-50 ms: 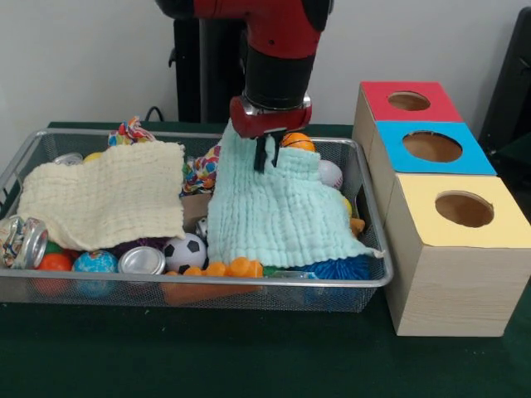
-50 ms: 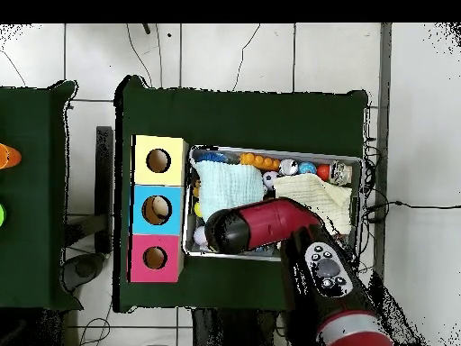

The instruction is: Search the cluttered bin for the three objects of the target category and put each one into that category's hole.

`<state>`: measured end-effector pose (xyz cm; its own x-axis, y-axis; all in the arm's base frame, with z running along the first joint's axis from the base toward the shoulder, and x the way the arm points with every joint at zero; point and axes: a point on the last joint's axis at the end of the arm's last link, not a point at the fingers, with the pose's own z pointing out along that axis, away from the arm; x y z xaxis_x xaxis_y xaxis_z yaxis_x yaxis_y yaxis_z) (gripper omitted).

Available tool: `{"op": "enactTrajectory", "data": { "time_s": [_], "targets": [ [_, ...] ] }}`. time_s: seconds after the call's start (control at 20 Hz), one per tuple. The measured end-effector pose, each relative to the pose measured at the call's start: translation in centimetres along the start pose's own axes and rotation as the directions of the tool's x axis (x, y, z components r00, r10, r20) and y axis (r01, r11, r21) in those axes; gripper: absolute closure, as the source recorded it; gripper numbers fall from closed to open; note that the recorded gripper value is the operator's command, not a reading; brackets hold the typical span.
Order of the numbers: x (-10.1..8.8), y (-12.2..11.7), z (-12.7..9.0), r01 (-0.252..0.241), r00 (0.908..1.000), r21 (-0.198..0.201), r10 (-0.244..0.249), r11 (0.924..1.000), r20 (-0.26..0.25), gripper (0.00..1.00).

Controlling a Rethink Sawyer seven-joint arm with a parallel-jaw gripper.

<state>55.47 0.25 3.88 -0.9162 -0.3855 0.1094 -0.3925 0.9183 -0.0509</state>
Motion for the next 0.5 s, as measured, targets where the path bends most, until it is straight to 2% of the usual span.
{"op": "enactTrajectory", "data": {
  "time_s": [0.1,0.15,0.5],
  "targets": [
    [0.1,-0.7,-1.5,-0.019,0.9996,0.002,0.019,0.9998,-0.023,1.0],
    [0.2,-1.7,-3.5,-0.047,0.9973,0.0,0.047,0.9989,-0.057,1.0],
    [0.5,-4.2,-8.3,-0.103,0.9881,0.003,0.103,0.9946,-0.114,1.0]
  ]
}}
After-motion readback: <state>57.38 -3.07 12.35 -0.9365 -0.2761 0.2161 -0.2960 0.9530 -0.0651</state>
